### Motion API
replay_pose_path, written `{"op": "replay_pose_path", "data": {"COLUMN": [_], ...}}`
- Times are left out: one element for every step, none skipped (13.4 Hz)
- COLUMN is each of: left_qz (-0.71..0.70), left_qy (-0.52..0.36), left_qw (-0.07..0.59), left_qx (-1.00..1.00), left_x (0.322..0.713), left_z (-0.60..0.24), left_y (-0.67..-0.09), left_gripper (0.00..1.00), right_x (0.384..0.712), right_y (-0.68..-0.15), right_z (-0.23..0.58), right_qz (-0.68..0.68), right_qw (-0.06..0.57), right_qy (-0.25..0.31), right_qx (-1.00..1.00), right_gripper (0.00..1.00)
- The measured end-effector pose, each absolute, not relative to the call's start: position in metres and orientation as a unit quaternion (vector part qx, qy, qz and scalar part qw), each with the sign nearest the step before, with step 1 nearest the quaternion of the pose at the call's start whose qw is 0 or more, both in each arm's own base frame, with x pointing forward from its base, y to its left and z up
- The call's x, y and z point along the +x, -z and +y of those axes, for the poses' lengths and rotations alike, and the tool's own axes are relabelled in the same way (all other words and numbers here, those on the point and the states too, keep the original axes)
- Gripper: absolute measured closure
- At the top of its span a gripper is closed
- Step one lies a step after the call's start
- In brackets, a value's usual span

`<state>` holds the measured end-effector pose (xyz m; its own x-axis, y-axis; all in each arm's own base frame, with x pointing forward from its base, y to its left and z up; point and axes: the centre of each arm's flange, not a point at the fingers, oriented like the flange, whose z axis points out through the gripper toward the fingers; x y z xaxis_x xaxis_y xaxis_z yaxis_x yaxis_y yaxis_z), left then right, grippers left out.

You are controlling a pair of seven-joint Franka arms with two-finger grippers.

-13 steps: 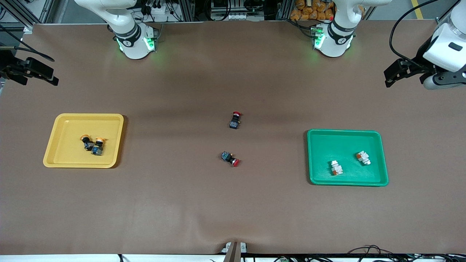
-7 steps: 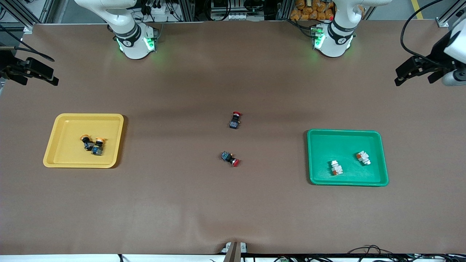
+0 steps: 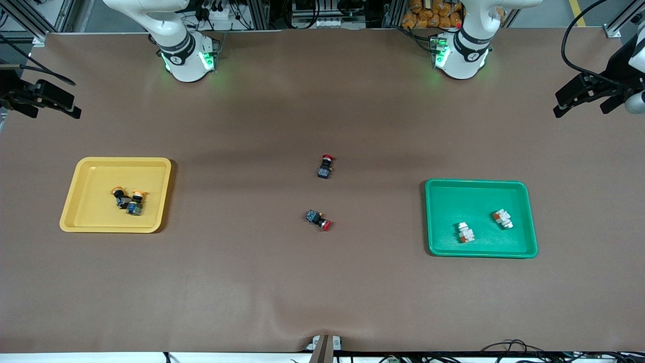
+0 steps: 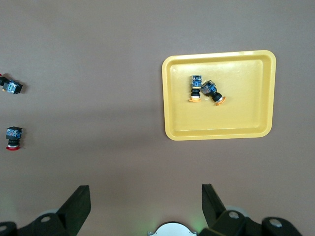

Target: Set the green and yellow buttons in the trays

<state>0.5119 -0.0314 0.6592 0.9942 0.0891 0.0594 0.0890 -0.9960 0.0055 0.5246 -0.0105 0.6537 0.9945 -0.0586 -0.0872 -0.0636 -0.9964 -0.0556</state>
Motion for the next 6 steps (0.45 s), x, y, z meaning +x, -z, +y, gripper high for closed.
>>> {"op": "replay_pose_path", "data": {"left_qz": [0.045, 0.046, 0.046, 0.046, 0.044, 0.042], "left_qy": [-0.029, -0.028, -0.026, -0.026, -0.025, -0.025], "left_qw": [0.001, 0.001, 0.000, -0.001, -0.002, -0.003], "left_qx": [0.999, 0.999, 0.999, 0.999, 0.999, 0.999], "left_x": [0.5125, 0.5133, 0.5141, 0.5146, 0.5148, 0.5147], "left_z": [-0.0307, -0.0298, -0.0300, -0.0314, -0.0335, -0.0363], "left_y": [-0.6583, -0.6570, -0.6557, -0.6548, -0.6542, -0.6540], "left_gripper": [0.00, 0.00, 0.00, 0.00, 0.00, 0.00], "right_x": [0.5246, 0.5246, 0.5246, 0.5246, 0.5246, 0.5246], "right_y": [-0.6536, -0.6536, -0.6536, -0.6536, -0.6536, -0.6536], "right_z": [-0.0105, -0.0105, -0.0106, -0.0109, -0.0113, -0.0115], "right_qz": [0.031, 0.031, 0.031, 0.031, 0.031, 0.032], "right_qw": [0.029, 0.029, 0.029, 0.029, 0.029, 0.029], "right_qy": [-0.043, -0.043, -0.043, -0.043, -0.043, -0.043], "right_qx": [-0.998, -0.998, -0.998, -0.998, -0.998, -0.998], "right_gripper": [0.00, 0.00, 0.00, 0.00, 0.00, 0.00]}}
